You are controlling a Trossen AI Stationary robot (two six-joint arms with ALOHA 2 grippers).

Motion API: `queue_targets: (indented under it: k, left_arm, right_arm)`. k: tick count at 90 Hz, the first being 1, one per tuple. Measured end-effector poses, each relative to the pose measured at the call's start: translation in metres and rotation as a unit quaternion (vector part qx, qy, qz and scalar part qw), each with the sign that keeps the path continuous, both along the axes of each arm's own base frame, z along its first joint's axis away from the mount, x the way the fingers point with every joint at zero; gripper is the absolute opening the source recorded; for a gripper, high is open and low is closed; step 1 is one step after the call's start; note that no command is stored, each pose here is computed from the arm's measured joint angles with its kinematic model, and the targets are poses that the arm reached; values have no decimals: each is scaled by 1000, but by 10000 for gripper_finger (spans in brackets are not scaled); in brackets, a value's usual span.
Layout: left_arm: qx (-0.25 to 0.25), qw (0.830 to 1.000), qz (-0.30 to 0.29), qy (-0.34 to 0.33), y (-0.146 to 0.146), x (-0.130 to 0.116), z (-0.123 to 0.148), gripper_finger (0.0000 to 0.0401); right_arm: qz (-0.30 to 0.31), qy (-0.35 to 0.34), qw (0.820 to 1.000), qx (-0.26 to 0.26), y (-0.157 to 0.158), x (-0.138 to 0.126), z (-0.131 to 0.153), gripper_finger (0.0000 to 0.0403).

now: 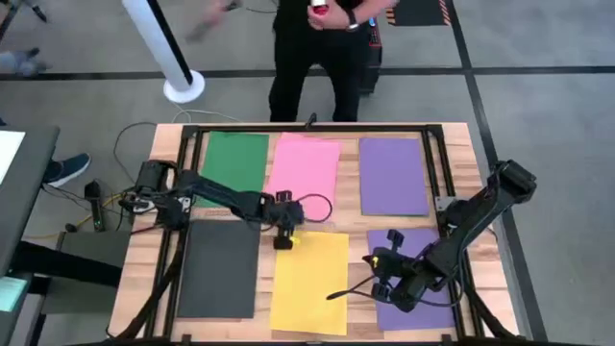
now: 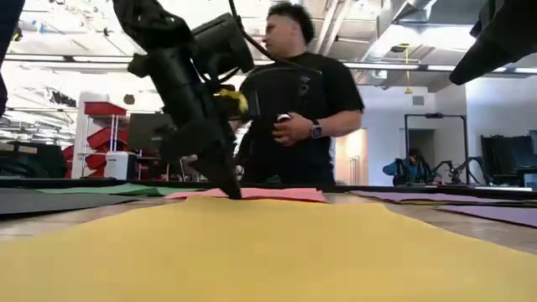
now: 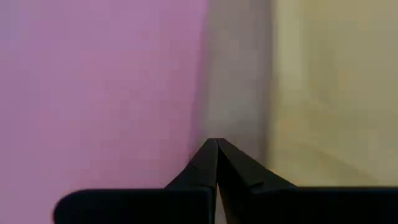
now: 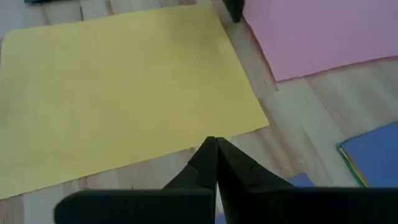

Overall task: Organize paper
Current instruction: Adjust the stacked pink papers

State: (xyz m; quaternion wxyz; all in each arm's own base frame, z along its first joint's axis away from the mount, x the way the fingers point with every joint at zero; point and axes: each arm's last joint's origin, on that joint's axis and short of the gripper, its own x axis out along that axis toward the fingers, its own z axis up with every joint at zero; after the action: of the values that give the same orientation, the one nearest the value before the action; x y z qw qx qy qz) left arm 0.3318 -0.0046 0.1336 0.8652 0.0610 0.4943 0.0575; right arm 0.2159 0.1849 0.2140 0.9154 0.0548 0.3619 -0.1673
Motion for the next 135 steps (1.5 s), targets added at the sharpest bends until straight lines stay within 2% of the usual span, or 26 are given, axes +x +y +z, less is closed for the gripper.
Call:
queue_targets:
  k: [21,55,91,110,135]
  left_arm:
    - [2,1000,-1,8,13,-6,-6,0]
    - [32,999,3,11,16,-6,-6,0]
    - [67,997,29,-25,20,0,-4,0]
    - [62,996,33,-46,22,3,-2,0]
    - [19,998,18,-60,9,5,-1,0]
  right_arm:
    - [0,0,1000,0,0,0,0,0]
    - [0,1,1000,1,0,0,0,0]
    - [0,1,1000,2,0,0,0,0]
    - [0,1,1000,1,0,0,0,0]
    - [3,5,1000,5,0,0,0,0]
